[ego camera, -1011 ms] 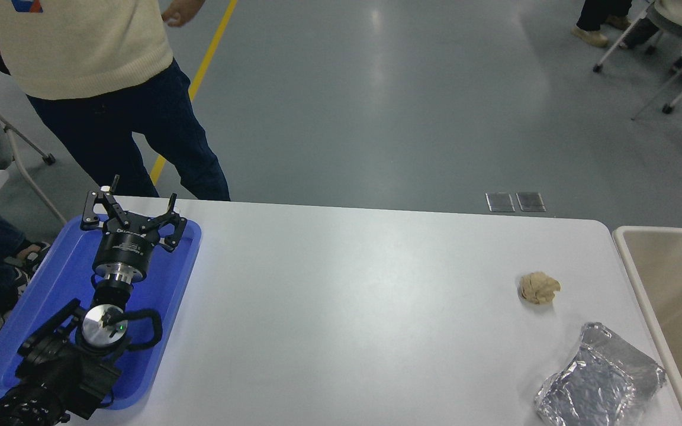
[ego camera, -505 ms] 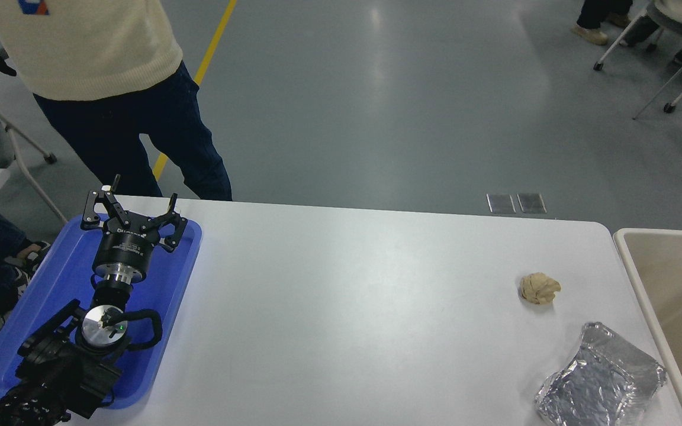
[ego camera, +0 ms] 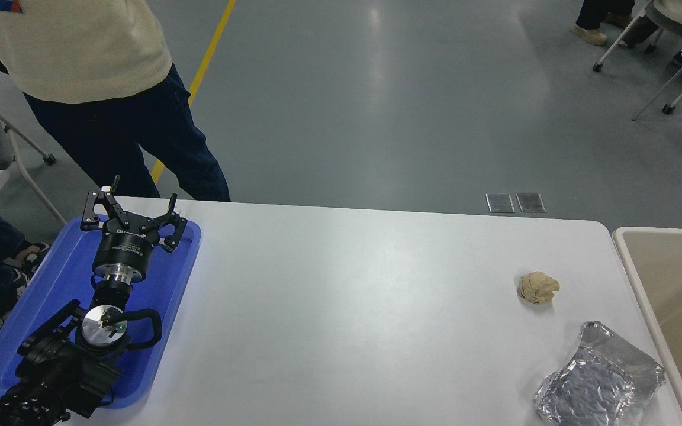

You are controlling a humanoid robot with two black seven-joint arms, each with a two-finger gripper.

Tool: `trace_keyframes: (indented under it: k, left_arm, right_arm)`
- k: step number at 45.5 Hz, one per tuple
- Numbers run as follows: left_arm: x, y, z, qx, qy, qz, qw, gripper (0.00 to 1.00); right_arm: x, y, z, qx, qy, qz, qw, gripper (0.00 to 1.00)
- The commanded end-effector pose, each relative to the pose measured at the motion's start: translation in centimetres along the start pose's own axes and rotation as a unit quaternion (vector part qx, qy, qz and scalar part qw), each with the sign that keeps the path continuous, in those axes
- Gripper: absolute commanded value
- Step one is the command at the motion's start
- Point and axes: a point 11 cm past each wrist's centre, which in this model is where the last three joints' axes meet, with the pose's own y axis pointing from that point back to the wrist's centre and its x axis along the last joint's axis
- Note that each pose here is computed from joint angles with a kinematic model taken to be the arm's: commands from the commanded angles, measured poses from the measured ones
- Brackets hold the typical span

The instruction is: Pick up paper cup place in dustbin

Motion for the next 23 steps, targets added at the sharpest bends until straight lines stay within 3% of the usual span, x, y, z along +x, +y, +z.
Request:
trace_keyframes:
  k: [1,8,15,23]
  left_arm:
    - [0.0,0.0,0.0,0.000,0.000,0.001,1.000,1.00]
    - [0.0,-0.1,0.0,0.000,0.000,0.000,1.000,1.00]
    - [0.0,-0.1,0.0,0.000,0.000,0.000,1.000,1.00]
    - [0.0,-0.1,0.0,0.000,0.000,0.000,1.000,1.00]
  right_arm:
    - [-0.3,0.0,0.2,0.000,-0.035,0.005,0.999,1.00]
    - [0.8,0.1,-0.4,0.011,-0.063,0.008,0.998,1.00]
    - [1.7,0.4,-4.3,0.060,-0.093,-0.021,0.994,1.00]
    - [5.5,2.6,-9.3,0.129,-0.068,-0.050,0.988,1.00]
